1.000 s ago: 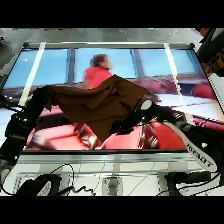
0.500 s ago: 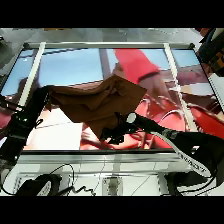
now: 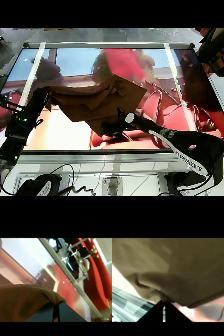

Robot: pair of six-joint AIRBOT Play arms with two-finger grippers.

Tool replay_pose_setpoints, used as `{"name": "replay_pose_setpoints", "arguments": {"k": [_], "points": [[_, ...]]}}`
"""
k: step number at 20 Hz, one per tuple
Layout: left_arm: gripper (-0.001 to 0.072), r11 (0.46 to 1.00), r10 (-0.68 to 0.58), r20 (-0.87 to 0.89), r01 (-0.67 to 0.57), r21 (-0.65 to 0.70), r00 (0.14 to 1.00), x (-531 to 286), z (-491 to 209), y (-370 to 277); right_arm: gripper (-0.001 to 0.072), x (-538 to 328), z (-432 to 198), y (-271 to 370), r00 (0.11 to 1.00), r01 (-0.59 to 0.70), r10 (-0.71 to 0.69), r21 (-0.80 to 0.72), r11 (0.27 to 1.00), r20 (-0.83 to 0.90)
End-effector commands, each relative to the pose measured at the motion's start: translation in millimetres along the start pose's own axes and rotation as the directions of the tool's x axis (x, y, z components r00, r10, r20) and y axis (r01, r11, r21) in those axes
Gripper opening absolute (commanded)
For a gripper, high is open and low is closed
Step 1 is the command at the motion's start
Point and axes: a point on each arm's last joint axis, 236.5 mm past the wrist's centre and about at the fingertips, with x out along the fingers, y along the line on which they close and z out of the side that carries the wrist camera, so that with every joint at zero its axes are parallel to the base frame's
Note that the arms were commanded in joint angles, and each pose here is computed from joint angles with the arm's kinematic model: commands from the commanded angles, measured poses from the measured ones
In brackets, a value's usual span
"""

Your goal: Fold the clothes and pants, and hang the long-sleeved shirts on hangers.

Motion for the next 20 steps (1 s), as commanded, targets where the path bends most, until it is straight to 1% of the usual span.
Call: {"name": "replay_pose_setpoints", "arguments": {"k": [1,3,5,6,7,8,9,11,12,14,16,18,20], "points": [[0.0021,0.997,-0.003,0.003,0.003,-0.073,1.000,-1,1,-1,0.0007,-14,23,24,0.997,-0.031,0.040,-0.132,0.991,0.065],[0.0020,0.997,-0.012,0.006,0.013,-0.072,1.000,-1,2,-3,0.0007,-39,50,32,0.989,-0.003,0.035,-0.218,0.976,0.142],[0.0020,0.997,-0.015,0.008,0.015,-0.072,1.000,-2,3,-4,0.0007,-74,79,33,0.971,0.061,0.014,-0.304,0.951,0.239],[0.0020,0.995,-0.018,0.010,0.019,-0.096,1.000,-3,3,-6,0.0007,-93,93,31,0.959,0.094,0.003,-0.329,0.939,0.282],[0.0020,0.985,-0.022,0.016,0.025,-0.168,1.000,-3,4,-8,0.0006,-112,103,28,0.947,0.123,-0.007,-0.344,0.931,0.321],[0.0020,0.961,-0.032,0.030,0.039,-0.274,0.999,-4,8,-10,0.0007,-134,114,24,0.932,0.156,-0.018,-0.355,0.922,0.362],[0.0020,0.933,-0.064,0.056,0.079,-0.351,0.996,-5,14,-18,0.0007,-156,123,19,0.915,0.190,-0.030,-0.363,0.912,0.403],[0.0020,0.889,-0.166,0.132,0.206,-0.410,0.977,-10,32,-42,0.0007,-202,137,16,0.871,0.249,-0.037,-0.374,0.893,0.491],[0.0021,0.857,-0.234,0.187,0.293,-0.424,0.954,-15,45,-58,0.0007,-225,142,17,0.844,0.273,-0.032,-0.378,0.885,0.535],[0.0020,0.769,-0.351,0.313,0.462,-0.442,0.883,-32,75,-86,0.0006,-277,145,26,0.777,0.318,-0.001,-0.390,0.864,0.630],[0.0020,0.674,-0.421,0.430,0.593,-0.441,0.799,-52,102,-102,0.0006,-326,139,46,0.699,0.356,0.071,-0.432,0.829,0.711],[0.0020,0.601,-0.465,0.515,0.684,-0.413,0.720,-70,123,-113,0.0006,-377,124,77,0.592,0.402,0.182,-0.483,0.778,0.785],[0.0020,0.561,-0.498,0.557,0.737,-0.377,0.664,-84,132,-121,0.0006,-429,102,109,0.464,0.440,0.305,-0.515,0.735,0.832]]}}
